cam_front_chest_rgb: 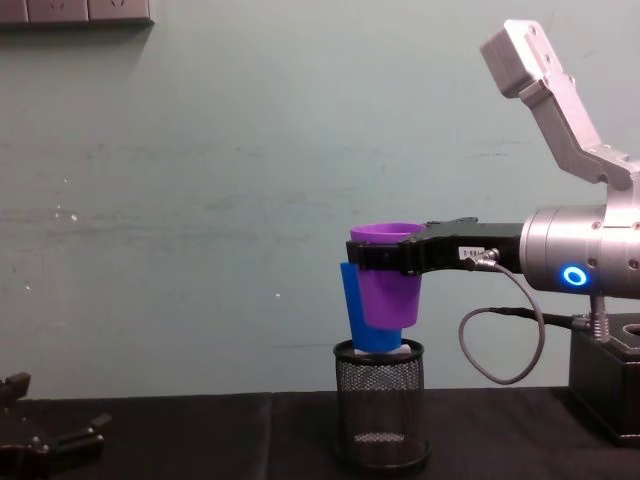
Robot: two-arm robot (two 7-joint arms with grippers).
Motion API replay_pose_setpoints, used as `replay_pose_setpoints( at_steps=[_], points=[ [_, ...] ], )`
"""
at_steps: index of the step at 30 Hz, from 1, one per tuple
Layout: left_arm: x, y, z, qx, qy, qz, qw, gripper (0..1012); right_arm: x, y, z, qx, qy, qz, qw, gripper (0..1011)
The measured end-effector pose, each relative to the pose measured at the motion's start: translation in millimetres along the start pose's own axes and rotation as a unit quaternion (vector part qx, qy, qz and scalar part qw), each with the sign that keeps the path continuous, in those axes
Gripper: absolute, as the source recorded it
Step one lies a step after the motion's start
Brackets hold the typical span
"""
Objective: Pick up one cup with a gripper and tap it against the other cup.
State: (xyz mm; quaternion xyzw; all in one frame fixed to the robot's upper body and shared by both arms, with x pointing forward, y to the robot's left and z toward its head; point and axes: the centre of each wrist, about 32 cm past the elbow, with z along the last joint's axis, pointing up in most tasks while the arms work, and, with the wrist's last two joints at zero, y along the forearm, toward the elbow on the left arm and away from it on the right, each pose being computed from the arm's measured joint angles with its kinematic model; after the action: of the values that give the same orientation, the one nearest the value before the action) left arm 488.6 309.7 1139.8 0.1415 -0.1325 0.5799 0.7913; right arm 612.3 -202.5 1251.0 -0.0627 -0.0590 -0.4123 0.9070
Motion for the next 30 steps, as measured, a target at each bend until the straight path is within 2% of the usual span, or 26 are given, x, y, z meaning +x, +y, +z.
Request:
replay_pose_setpoints(
  at_steps=[30],
  points=[
    [0.0,0.0,0.0,0.0,0.0,0.0,1.0,1000,0.0,0.0,0.0,0.0,0.0,0.0,1.0,732]
  ],
)
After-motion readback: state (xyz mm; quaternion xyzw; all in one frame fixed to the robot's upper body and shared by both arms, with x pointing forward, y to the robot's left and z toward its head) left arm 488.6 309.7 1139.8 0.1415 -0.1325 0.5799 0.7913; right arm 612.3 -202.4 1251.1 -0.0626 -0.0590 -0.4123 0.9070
